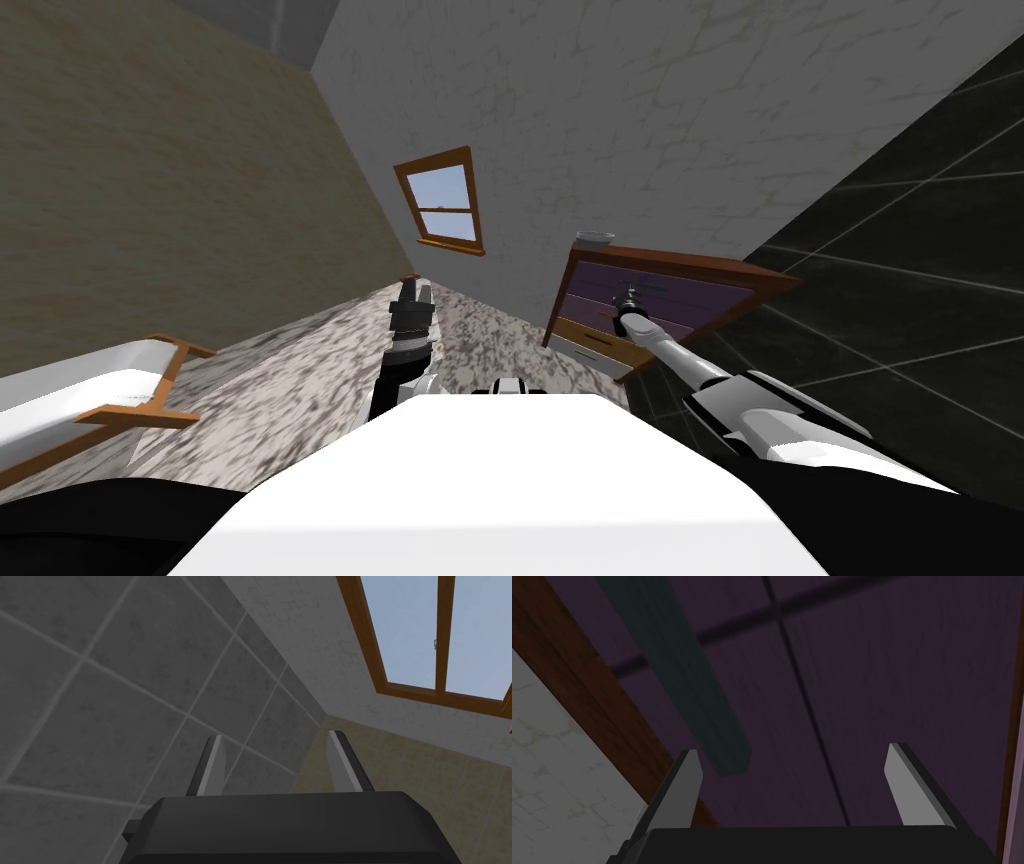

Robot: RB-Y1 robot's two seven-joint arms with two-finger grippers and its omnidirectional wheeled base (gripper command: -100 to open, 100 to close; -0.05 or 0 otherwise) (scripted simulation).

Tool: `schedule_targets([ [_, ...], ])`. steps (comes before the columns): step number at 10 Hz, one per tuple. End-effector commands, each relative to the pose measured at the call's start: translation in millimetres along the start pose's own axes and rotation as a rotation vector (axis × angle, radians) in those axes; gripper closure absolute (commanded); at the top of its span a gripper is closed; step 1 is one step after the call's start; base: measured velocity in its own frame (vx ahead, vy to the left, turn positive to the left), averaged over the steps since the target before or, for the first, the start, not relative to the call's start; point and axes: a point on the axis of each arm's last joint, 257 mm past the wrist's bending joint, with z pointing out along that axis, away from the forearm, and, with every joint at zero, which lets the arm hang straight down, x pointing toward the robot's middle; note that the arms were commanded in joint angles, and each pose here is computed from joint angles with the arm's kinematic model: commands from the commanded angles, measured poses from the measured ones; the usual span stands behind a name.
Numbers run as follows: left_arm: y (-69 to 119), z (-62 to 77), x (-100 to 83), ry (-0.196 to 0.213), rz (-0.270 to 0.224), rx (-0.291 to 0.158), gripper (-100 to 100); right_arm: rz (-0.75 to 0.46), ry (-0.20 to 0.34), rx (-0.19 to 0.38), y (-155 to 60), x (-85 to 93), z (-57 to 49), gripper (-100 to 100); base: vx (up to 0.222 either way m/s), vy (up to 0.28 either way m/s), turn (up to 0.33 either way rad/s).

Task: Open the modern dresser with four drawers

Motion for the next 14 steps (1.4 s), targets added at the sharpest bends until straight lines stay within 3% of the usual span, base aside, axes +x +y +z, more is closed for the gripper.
schedule_targets([
  [1, 0.0, 0.0, 0.0, 0.0, 0.0, 0.0, 0, -0.08, 0.022, 0.059, -29.9, 12.5, 9.2, -100, 0.012, 0.034, 0.08],
  [3, 0.0, 0.0, 0.0, 0.0, 0.0, 0.0, 0, -0.075, 0.02, 0.054, -27.3, 12.0, 6.9, -100, 0.006, 0.018, 0.022],
  [9, 0.0, 0.1, 0.0, 0.0, 0.0, 0.0, 0, -0.086, 0.191, 0.099, -56.8, 83.8, 11.3, -100, -0.097, -0.069, 0.292],
  [10, 0.0, 0.0, 0.0, 0.0, 0.0, 0.0, 0, -0.09, 0.176, 0.095, -53.9, 75.4, 13.1, -100, -0.048, -0.028, 0.05],
  [11, 0.0, 0.0, 0.0, 0.0, 0.0, 0.0, 0, -0.085, 0.153, 0.09, -50.7, 67.9, 11.5, 100, 0.043, 0.023, -0.306],
  [14, 0.0, -0.1, -0.1, 0.0, 0.0, 0.0, 0, -0.08, 0.077, 0.071, -37.9, 36.2, 10.0, 100, 0.102, 0.07, -0.295],
])
